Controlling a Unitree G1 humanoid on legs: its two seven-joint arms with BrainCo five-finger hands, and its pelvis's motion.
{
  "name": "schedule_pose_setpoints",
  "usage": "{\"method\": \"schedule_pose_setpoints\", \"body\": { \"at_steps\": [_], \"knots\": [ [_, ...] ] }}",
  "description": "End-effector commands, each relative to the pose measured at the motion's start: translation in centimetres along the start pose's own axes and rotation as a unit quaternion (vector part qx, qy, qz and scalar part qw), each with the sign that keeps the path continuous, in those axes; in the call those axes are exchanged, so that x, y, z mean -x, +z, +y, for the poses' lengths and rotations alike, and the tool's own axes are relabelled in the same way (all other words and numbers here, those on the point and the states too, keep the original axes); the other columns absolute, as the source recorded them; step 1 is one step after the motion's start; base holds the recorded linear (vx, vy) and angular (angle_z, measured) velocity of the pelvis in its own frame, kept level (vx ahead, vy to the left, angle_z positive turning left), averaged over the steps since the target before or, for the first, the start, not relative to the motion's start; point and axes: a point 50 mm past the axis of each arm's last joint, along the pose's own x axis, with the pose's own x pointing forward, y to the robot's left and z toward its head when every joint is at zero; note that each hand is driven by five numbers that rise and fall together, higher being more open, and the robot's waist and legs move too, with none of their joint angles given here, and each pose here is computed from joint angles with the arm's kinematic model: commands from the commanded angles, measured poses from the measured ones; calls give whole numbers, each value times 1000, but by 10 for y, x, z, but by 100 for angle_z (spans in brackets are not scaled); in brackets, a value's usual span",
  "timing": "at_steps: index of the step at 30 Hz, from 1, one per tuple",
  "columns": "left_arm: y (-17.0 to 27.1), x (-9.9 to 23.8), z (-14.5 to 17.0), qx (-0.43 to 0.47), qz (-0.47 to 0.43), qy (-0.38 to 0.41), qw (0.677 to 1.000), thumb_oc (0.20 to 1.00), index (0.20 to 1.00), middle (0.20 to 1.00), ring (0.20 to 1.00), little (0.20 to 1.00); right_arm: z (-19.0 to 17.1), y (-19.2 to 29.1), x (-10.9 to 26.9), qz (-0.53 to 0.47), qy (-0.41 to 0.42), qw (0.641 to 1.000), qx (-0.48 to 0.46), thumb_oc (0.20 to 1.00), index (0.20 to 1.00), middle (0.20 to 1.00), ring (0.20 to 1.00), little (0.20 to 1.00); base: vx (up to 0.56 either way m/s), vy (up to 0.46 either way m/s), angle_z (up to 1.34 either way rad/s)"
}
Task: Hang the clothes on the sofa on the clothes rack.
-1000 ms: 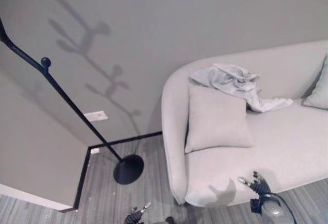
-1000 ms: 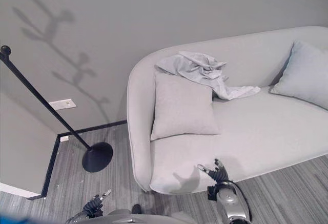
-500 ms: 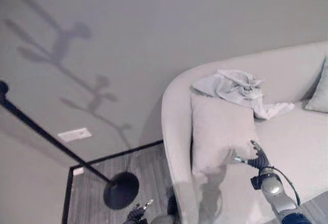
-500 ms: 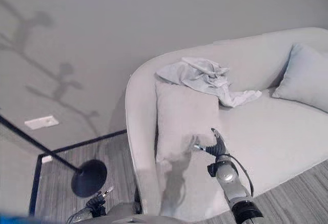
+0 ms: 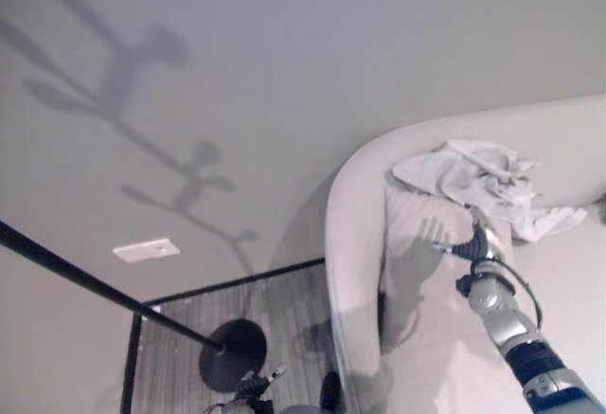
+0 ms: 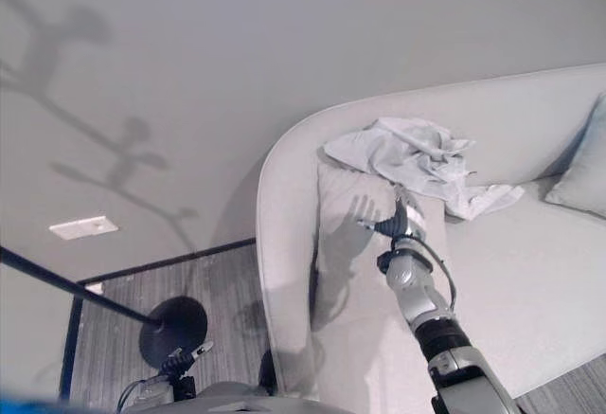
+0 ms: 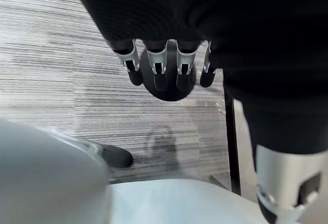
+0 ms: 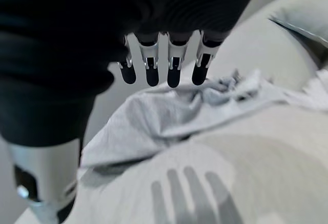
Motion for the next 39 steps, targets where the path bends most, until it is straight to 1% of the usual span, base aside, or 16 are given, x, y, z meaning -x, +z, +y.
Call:
{"method": "schedule_pose_setpoints", "body": {
  "at_steps": [1, 5, 8, 10, 14, 16, 18, 20, 21, 28, 34, 39],
  "knots": [
    [-1, -1, 8, 10, 1, 23, 1000, 1000, 1000, 1000, 1000, 1000, -50, 15, -32, -57, -117, 990, 48, 1000, 1000, 1000, 1000, 1000, -26, -46, 24],
    [6, -2, 19, 35, -7, 47, 998, 1000, 1000, 1000, 1000, 1000, -53, 18, -45, -52, -120, 989, 73, 1000, 1000, 1000, 1000, 1000, 21, -29, 14],
    [10, -3, 27, 34, -12, 62, 997, 1000, 1000, 1000, 1000, 1000, -56, 21, -55, -56, -134, 983, 111, 1000, 1000, 1000, 1000, 1000, 77, -10, 7],
    [13, -3, 30, 31, -17, 67, 997, 1000, 1000, 1000, 1000, 1000, -57, 27, -62, -49, -144, 982, 111, 1000, 1000, 1000, 1000, 1000, 47, 3, 8],
    [20, -4, 32, 36, -27, 74, 996, 1000, 1000, 1000, 1000, 1000, -62, 36, -77, -39, -160, 976, 142, 1000, 1000, 1000, 1000, 1000, 46, 19, 15],
    [19, -4, 32, 34, -25, 74, 996, 1000, 1000, 1000, 1000, 1000, -62, 36, -79, -36, -162, 974, 152, 1000, 1000, 1000, 1000, 1000, 55, 26, 18],
    [18, -4, 32, 32, -21, 78, 996, 1000, 1000, 1000, 1000, 1000, -68, 36, -85, -22, -180, 966, 183, 1000, 1000, 1000, 1000, 1000, 59, 17, 11],
    [20, -5, 31, 33, -23, 77, 996, 1000, 1000, 1000, 1000, 1000, -70, 36, -87, -14, -187, 964, 188, 1000, 1000, 1000, 1000, 1000, 23, 5, 14],
    [22, -5, 30, 35, -25, 78, 996, 1000, 1000, 1000, 1000, 1000, -78, 33, -91, 2, -201, 956, 212, 1000, 1000, 1000, 1000, 1000, 26, 9, 13],
    [26, -6, 32, 24, -27, 82, 996, 1000, 1000, 1000, 1000, 1000, -101, 22, -94, 39, -246, 932, 262, 1000, 1000, 1000, 1000, 1000, 48, 1, 6],
    [28, -6, 35, 11, -30, 84, 996, 1000, 1000, 1000, 1000, 1000, -133, 0, -93, 86, -271, 902, 325, 1000, 1000, 1000, 1000, 1000, 31, 10, 7],
    [30, -6, 34, 14, -35, 80, 996, 1000, 1000, 1000, 1000, 1000, -129, -7, -92, 107, -252, 908, 316, 1000, 1000, 1000, 1000, 1000, 17, 23, 1]
  ]
}}
